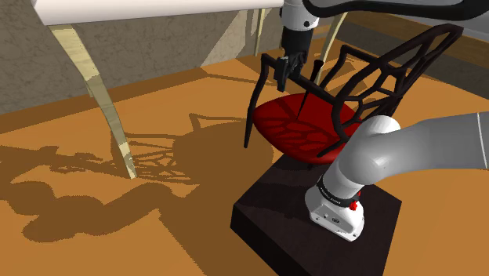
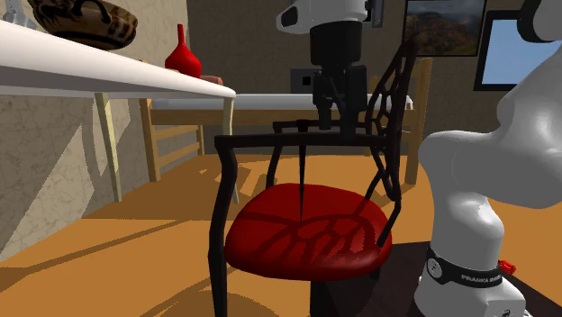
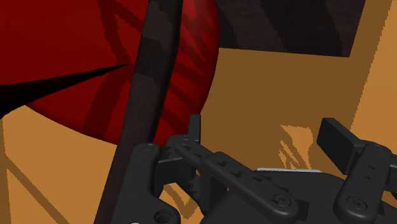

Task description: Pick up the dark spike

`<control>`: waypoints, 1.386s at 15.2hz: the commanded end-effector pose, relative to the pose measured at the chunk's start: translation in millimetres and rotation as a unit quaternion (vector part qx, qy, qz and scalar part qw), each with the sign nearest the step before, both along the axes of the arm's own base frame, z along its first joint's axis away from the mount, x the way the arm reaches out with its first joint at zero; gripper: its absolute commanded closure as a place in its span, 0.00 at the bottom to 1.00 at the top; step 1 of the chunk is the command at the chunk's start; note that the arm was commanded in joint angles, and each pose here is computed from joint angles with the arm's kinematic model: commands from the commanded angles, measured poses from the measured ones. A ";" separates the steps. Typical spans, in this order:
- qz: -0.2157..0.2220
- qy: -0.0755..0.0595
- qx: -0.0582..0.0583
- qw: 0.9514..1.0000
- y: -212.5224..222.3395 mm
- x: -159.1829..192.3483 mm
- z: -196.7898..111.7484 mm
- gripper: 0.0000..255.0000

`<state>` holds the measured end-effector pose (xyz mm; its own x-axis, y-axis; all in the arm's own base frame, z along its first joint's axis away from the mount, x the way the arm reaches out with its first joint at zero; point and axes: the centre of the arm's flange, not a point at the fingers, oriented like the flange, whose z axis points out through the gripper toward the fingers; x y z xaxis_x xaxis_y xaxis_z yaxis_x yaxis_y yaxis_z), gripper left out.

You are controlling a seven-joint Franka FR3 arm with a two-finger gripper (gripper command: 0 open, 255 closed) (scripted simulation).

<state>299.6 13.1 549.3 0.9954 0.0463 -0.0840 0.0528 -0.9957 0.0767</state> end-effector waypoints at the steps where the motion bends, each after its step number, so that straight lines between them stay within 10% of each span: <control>1: 0.000 0.000 0.000 1.000 0.0 0.0 0.0 0.00; 21: 0.040 -0.038 0.042 0.998 -239.1 -17.5 34.3 0.00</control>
<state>282.2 -223.0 587.7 0.9918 0.1282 -0.0010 0.1282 -0.9918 0.0003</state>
